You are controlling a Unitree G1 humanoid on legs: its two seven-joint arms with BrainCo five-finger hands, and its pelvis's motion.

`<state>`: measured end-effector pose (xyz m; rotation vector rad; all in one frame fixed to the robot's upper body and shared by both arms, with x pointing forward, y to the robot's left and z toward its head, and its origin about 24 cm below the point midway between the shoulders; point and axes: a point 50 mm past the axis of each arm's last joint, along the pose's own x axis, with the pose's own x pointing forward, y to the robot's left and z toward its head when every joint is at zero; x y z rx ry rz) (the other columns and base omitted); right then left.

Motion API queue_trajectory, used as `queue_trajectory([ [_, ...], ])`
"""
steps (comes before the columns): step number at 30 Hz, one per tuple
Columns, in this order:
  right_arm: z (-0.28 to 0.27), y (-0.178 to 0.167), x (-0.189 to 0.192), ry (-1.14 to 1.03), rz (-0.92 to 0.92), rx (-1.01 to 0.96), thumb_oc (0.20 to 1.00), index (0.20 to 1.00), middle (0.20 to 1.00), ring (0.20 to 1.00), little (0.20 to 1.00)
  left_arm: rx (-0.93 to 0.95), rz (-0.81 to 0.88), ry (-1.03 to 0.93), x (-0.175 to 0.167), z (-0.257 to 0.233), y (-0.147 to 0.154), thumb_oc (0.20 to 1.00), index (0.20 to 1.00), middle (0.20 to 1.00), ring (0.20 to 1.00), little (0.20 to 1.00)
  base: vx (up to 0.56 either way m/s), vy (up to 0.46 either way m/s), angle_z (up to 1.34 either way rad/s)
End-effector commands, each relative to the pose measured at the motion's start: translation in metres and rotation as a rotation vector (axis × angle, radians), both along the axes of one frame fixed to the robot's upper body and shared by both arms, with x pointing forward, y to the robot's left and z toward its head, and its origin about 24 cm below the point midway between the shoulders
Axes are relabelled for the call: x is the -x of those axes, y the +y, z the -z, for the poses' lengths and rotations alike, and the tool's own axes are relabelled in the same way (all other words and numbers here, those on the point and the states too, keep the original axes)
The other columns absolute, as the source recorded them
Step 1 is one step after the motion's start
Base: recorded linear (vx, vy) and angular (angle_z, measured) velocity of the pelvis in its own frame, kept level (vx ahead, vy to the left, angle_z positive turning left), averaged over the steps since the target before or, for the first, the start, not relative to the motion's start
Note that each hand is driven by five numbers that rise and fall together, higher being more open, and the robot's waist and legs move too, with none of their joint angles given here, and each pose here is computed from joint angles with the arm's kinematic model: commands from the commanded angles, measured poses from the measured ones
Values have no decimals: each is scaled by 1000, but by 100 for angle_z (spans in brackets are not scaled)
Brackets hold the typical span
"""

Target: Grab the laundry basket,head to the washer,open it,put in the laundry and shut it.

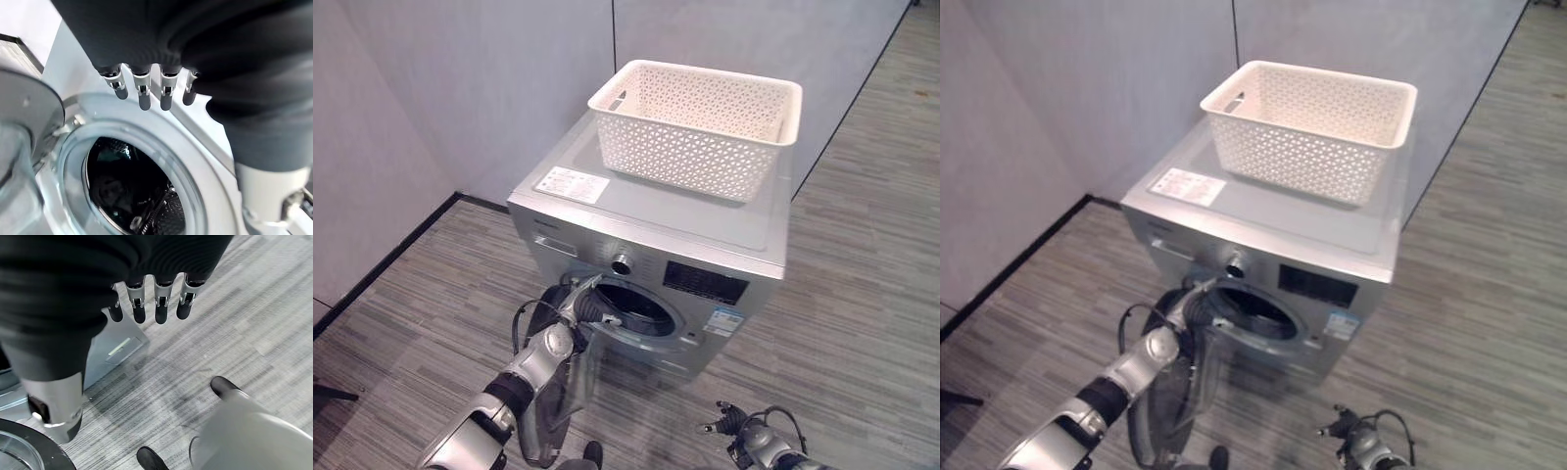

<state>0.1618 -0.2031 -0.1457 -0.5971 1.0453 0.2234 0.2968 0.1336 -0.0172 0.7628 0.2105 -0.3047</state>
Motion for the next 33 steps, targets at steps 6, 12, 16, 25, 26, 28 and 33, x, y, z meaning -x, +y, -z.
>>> queue_trajectory([
  [6,-4,-28,3,2,24,89,1000,1000,1000,1000,1000,123,-21,-292,-36,-70,-12,1000,1000,1000,1000,1000,-221,-91,27],
  [12,8,-36,41,102,178,57,1000,1000,1000,1000,1000,75,-86,-540,-39,-119,16,1000,1000,1000,1000,1000,21,27,35],
  [16,12,-30,47,139,103,44,1000,1000,1000,1000,1000,17,-252,-644,-39,-141,62,1000,1000,1000,1000,1000,25,36,16],
  [25,11,-17,42,114,15,11,1000,1000,1000,1000,1000,-94,-521,-467,-33,-104,127,1000,1000,1000,1000,1000,48,12,-19],
  [26,11,-17,42,115,4,9,1000,1000,1000,1000,1000,-115,-564,-450,-31,-101,138,1000,1000,1000,1000,1000,34,15,-11],
  [28,10,-17,41,110,-8,11,1000,1000,1000,1000,1000,-149,-617,-406,-30,-96,153,1000,1000,1000,1000,1000,9,24,-12],
  [33,8,-20,39,96,-21,12,1000,1000,1000,1000,1000,-277,-748,-336,-19,-96,199,1000,1000,1000,1000,1000,-40,20,-12],
])
